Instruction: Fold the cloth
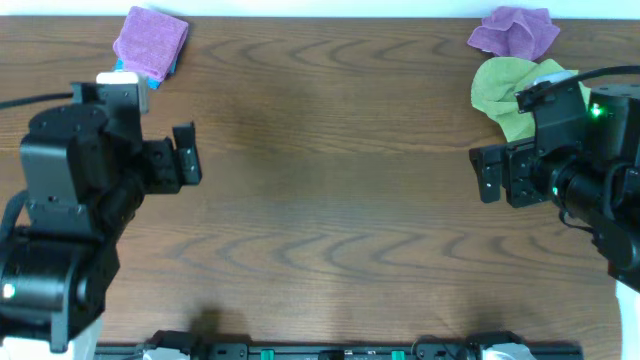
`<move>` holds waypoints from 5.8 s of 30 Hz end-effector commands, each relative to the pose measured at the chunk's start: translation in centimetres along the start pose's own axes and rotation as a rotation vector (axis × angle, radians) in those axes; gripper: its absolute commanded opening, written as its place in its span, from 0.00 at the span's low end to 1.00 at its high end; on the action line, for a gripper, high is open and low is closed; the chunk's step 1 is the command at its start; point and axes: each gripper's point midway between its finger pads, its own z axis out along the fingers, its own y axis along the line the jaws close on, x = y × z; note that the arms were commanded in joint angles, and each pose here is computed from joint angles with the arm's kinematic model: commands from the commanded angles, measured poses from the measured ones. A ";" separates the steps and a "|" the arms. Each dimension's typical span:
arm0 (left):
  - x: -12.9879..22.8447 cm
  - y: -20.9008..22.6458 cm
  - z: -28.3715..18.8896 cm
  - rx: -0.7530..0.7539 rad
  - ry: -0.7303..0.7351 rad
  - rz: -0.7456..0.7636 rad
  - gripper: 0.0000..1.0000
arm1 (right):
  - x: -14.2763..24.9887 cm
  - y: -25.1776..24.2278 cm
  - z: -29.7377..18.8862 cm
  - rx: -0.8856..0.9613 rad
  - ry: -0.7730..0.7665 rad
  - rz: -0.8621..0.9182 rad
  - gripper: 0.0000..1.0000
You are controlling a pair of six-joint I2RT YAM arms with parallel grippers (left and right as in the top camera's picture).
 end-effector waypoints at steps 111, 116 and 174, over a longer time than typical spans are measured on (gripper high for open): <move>22.3 7.0 10.3 -0.211 -0.360 0.012 0.95 | 0.2 -0.4 0.0 0.016 0.005 -0.010 0.99; 22.3 7.0 10.3 -0.211 -0.360 0.012 0.95 | 0.1 -1.0 -0.5 0.054 -0.011 -0.034 0.99; 22.3 7.0 10.3 -0.211 -0.360 0.012 0.95 | 17.1 0.4 10.7 0.083 -0.541 -0.044 0.99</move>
